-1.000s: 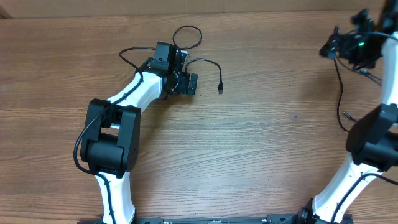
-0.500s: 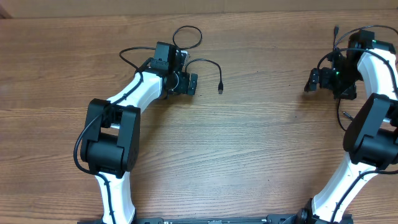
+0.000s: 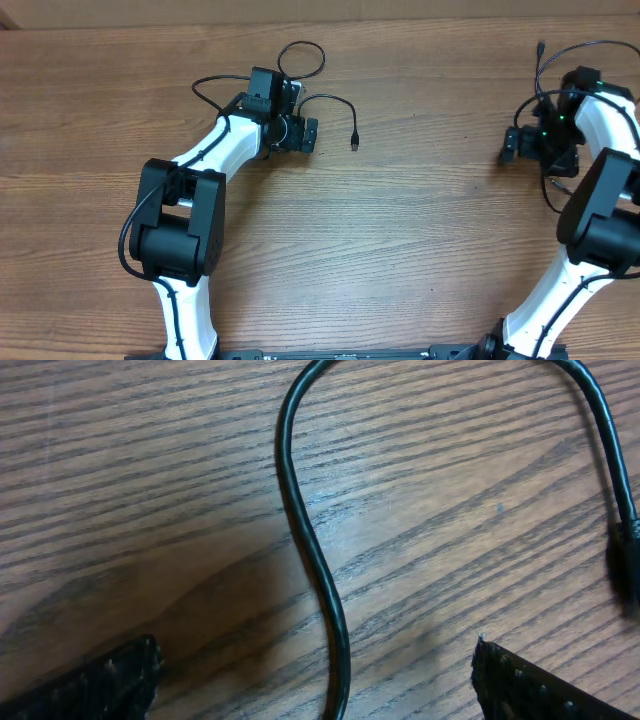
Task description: Untangle cables
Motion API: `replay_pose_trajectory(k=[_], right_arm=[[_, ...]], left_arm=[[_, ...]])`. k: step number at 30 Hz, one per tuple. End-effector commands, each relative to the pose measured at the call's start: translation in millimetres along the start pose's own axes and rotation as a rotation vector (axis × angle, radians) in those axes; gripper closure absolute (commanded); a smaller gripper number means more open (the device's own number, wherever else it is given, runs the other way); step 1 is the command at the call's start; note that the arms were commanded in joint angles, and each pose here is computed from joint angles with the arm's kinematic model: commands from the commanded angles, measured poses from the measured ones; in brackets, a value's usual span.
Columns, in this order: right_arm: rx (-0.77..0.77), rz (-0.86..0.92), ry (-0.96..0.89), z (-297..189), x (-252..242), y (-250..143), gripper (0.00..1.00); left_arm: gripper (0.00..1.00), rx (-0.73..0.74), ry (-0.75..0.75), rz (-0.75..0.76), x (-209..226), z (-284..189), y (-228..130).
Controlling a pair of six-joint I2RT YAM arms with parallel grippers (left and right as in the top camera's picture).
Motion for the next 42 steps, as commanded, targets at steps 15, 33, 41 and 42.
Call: replay_pose_trajectory(k=[15,33,41,42], right_arm=[[-0.074,0.353,0.127,-4.1,-83.9,17.1,0.00],[-0.220,-0.002,0.418,-19.4,18.7,51.2,0.00],[-0.219,-0.112,0.192,-6.3,47.7,46.6,0.00],[-0.219,-0.121,0.171,-5.3,49.5,46.0,0.00]], left_arm=[[0.00,0.021,0.000,-0.012,-0.7,2.1,-5.9],[0.00,0.021,0.000,-0.012,-0.8,2.1,-5.9],[0.00,0.021,0.000,-0.012,-0.8,2.1,-5.9],[0.00,0.021,0.000,-0.012,-0.8,2.1,-5.9]])
Point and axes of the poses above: each gripper's point midway between its finger pads, its own z axis out along the fingers, its own x axis along the line the jaws close on, y = z × x, the point moved 2 cm from there along -z, back along the fingers, and after that the axes turned 10 degrees about z, right-handed, at the moved point
